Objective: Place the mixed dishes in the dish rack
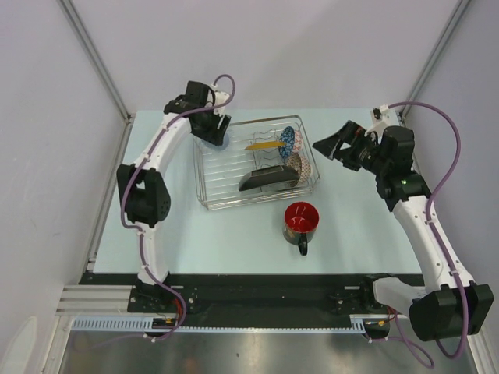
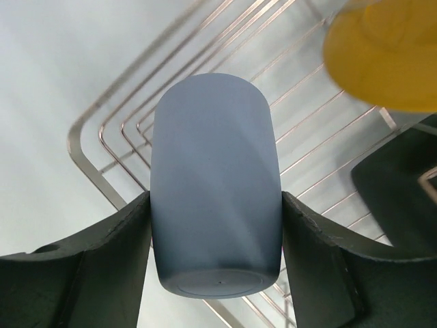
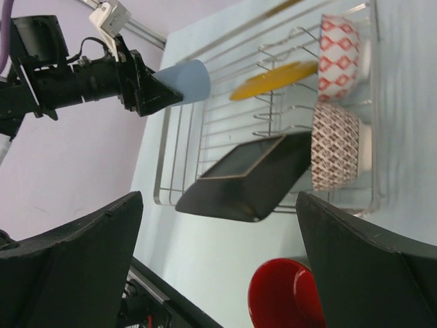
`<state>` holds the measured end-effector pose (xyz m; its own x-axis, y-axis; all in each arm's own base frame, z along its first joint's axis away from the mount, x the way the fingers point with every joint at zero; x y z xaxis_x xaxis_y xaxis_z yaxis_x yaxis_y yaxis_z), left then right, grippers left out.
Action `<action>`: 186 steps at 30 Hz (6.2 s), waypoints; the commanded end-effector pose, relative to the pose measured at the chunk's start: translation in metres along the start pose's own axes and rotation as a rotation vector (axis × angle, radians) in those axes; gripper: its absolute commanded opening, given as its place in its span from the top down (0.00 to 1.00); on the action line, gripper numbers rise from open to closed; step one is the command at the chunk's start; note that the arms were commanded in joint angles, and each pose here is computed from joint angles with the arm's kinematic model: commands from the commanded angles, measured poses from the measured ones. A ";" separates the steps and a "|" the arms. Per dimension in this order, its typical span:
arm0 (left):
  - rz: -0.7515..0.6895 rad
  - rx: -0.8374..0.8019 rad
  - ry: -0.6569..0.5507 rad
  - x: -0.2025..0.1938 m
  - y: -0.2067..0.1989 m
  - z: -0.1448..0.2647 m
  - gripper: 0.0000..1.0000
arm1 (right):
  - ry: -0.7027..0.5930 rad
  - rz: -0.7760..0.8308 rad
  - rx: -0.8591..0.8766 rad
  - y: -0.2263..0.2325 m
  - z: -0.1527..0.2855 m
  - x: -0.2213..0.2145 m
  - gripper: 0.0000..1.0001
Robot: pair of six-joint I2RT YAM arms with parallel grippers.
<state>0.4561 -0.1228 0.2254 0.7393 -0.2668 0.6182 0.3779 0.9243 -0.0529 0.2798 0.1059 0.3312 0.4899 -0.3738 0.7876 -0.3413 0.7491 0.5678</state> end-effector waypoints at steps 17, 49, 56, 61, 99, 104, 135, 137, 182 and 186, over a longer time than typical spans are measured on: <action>-0.392 -0.056 0.249 -0.020 -0.007 -0.034 1.00 | 0.004 -0.004 -0.024 -0.004 0.012 -0.015 0.00; -0.716 -0.096 0.338 -0.025 -0.001 -0.033 0.94 | 0.052 0.003 0.013 0.010 -0.002 -0.035 0.00; -0.715 -0.033 0.270 -0.011 -0.005 -0.034 0.32 | 0.062 0.010 0.022 0.014 -0.001 -0.040 0.00; -0.723 -0.023 0.222 -0.002 -0.013 -0.026 0.00 | 0.074 0.010 0.032 0.015 -0.005 -0.045 0.00; -0.661 0.027 0.104 0.008 -0.024 0.001 0.00 | 0.081 0.058 -0.006 0.012 0.018 -0.051 0.00; -0.631 -0.016 0.058 0.017 -0.032 0.022 0.00 | 0.103 0.066 -0.039 0.006 0.018 -0.055 0.00; -0.245 -0.359 -0.333 0.013 -0.084 0.177 0.00 | 0.438 0.084 -0.576 -0.032 0.043 -0.157 0.18; -0.234 -0.373 -0.308 0.008 -0.085 0.171 0.00 | 0.447 0.094 -0.581 -0.033 0.038 -0.159 0.22; -0.121 -0.529 -0.453 0.034 -0.106 0.207 0.00 | 0.267 0.059 -0.261 0.013 0.057 -0.122 1.00; -0.092 -0.633 -0.423 0.031 -0.116 0.210 0.00 | 0.114 -0.006 -0.062 0.037 0.063 -0.084 1.00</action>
<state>0.3262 -0.1723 0.4050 0.4159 -0.1437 0.8980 0.7458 0.6190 -0.2463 0.1654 0.1144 0.2277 0.7250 -0.1680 0.6679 -0.0995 0.9341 0.3429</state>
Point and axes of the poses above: each gripper's point midway between its finger pads, its own z axis back along the fingers, its own y axis along the line the jaws close on, x = y × z, the point moved 7 cm from there along z, back along the fingers, and after that the axes turned 9 degrees about z, right-handed, at the moved point
